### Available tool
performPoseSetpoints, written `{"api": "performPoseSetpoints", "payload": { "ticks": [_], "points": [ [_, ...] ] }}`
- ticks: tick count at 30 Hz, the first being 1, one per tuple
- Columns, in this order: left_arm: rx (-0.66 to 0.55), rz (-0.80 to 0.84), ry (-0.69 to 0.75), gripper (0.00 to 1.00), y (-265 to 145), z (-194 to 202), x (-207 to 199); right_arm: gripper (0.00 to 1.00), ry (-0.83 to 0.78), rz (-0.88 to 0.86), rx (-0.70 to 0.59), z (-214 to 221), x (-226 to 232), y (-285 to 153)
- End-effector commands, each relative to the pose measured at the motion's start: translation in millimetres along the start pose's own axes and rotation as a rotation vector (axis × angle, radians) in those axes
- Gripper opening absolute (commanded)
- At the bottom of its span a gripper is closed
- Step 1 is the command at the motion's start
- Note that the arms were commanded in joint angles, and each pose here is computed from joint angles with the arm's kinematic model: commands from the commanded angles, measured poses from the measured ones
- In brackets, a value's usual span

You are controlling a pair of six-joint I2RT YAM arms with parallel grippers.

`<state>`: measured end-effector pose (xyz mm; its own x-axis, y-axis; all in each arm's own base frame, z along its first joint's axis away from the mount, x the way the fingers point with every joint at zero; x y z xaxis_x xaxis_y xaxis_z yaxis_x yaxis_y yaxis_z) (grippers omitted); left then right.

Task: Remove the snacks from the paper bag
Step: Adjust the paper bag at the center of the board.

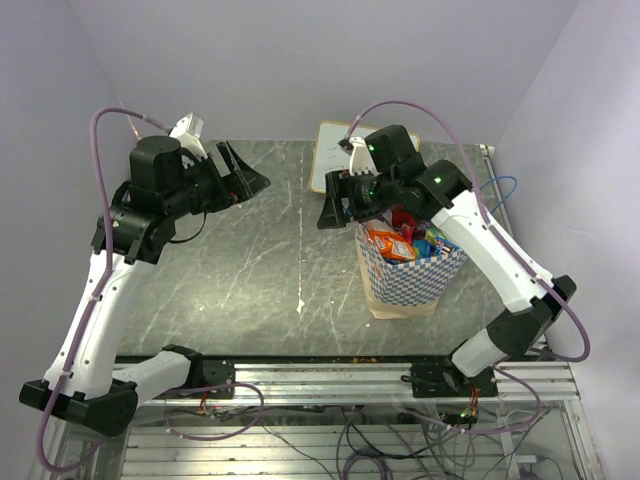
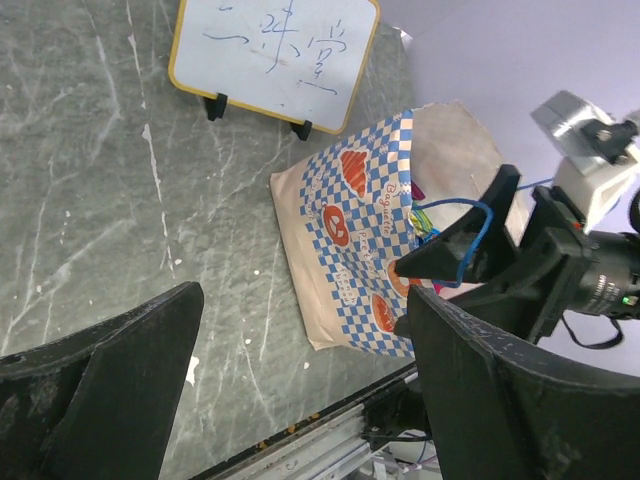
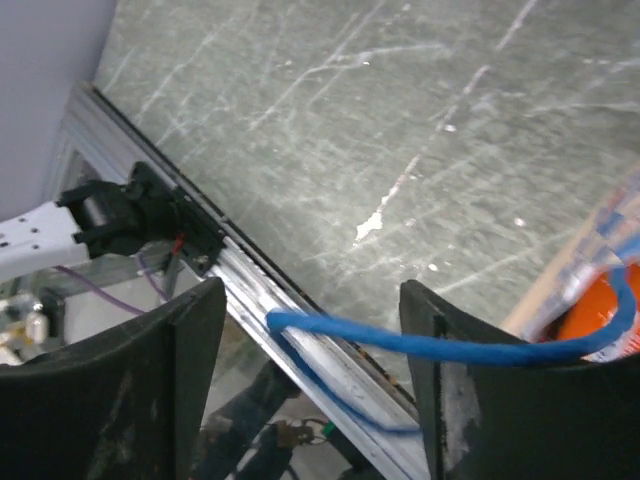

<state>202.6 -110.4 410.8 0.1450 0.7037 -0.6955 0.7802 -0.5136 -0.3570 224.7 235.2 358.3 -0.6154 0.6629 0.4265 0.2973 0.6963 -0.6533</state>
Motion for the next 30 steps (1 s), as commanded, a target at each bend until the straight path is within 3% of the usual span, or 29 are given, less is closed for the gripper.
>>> {"api": "performPoseSetpoints", "payload": {
  "ticks": [1, 9, 13, 19, 23, 30],
  "points": [
    [-0.007, 0.078, -0.023, 0.94, -1.3, -1.4, -6.8, 0.75, -0.024, 0.158, -0.061, 6.7, 4.2, -49.5],
    [0.021, 0.204, -0.118, 0.95, 13.1, 2.4, -16.2, 0.91, 0.0, 0.355, -0.139, 29.2, -3.0, -89.4],
    [0.046, 0.264, -0.117, 0.96, 24.6, 13.3, -33.5, 0.92, 0.003, 0.475, -0.22, 20.4, -4.1, -110.1],
    [0.151, 0.286, -0.068, 0.94, 51.8, 39.1, -66.4, 0.91, 0.072, 0.878, -0.327, 17.5, -22.3, -146.2],
    [0.18, 0.301, -0.021, 0.95, 63.9, 54.4, -83.5, 0.93, 0.106, 1.056, -0.368, 14.3, -35.3, -165.4],
    [0.269, 0.246, 0.013, 0.86, 92.9, 69.6, -89.5, 0.93, 0.234, 1.196, -0.309, 12.2, -108.8, -185.7]
  ]
}}
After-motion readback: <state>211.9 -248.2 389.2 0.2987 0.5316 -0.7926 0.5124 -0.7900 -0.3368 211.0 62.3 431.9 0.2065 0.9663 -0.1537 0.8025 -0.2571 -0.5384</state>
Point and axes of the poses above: each gripper's point midway between its finger pads, its own y axis out along the fingers, its own x axis along the line the jaws close on, z = x × y, the point moved 10 cm from there along -y, back along the fingers, and after that the axes turned 5 degrees about -y, right-handed, at the moved point
